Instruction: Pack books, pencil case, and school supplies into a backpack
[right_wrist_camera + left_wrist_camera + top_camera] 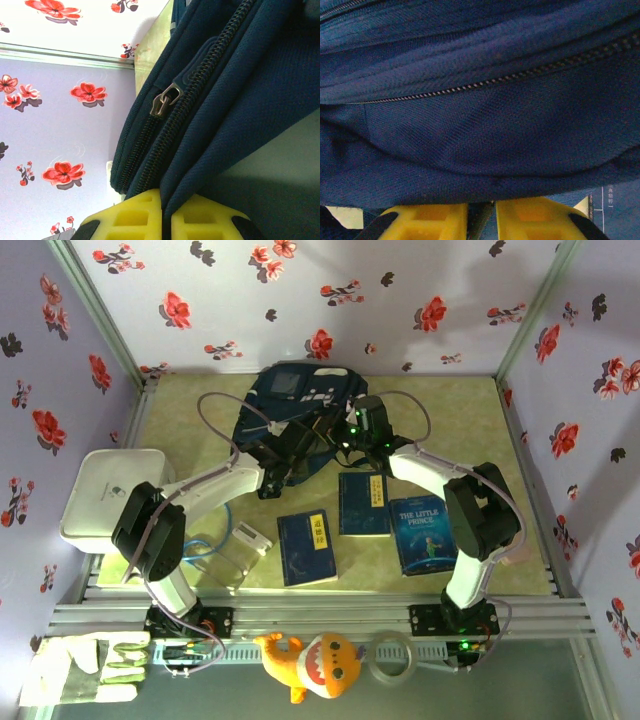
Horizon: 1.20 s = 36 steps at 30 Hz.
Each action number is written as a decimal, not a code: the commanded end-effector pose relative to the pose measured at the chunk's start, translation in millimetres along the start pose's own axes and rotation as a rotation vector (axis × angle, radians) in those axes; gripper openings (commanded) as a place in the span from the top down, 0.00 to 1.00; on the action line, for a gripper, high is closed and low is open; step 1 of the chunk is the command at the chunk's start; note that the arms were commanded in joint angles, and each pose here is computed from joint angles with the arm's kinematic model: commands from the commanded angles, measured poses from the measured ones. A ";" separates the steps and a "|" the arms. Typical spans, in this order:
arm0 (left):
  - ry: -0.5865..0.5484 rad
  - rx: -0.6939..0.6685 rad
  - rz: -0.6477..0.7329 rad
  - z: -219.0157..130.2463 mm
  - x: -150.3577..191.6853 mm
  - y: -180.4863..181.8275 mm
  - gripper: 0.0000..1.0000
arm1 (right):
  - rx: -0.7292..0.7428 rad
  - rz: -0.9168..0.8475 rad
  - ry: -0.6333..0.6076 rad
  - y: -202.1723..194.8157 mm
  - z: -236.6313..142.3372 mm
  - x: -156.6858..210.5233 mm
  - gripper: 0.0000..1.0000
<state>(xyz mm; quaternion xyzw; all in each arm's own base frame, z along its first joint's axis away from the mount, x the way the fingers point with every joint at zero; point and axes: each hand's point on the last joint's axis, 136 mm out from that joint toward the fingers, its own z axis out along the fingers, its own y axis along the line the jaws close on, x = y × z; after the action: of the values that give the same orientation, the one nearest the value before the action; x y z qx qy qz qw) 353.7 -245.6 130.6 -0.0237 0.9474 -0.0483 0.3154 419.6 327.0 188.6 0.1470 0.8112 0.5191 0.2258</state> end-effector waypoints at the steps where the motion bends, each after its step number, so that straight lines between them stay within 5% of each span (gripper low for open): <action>1: -0.002 -0.081 0.032 3.2 3.4 18.0 0.82 | -0.123 -0.066 -0.076 47.3 -21.3 -17.7 0.90; 9: 0.003 -0.067 0.043 5.5 4.0 14.7 0.86 | -0.121 -0.063 -0.077 46.0 -21.1 -17.6 0.90; 17: 0.006 -0.072 0.061 4.9 5.8 16.8 1.00 | -0.109 -0.059 -0.096 41.1 -23.3 -22.5 0.91; 36: -0.014 0.004 0.048 -6.6 0.4 59.3 1.00 | 0.068 -0.031 -0.203 -23.8 -40.7 -71.8 0.91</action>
<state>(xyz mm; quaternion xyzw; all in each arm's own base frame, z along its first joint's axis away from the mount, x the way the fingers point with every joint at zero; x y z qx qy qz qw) 344.9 -190.5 118.7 -0.0167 0.9505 -0.0391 0.3078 437.0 269.1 168.7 0.1924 0.8230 0.4740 0.2468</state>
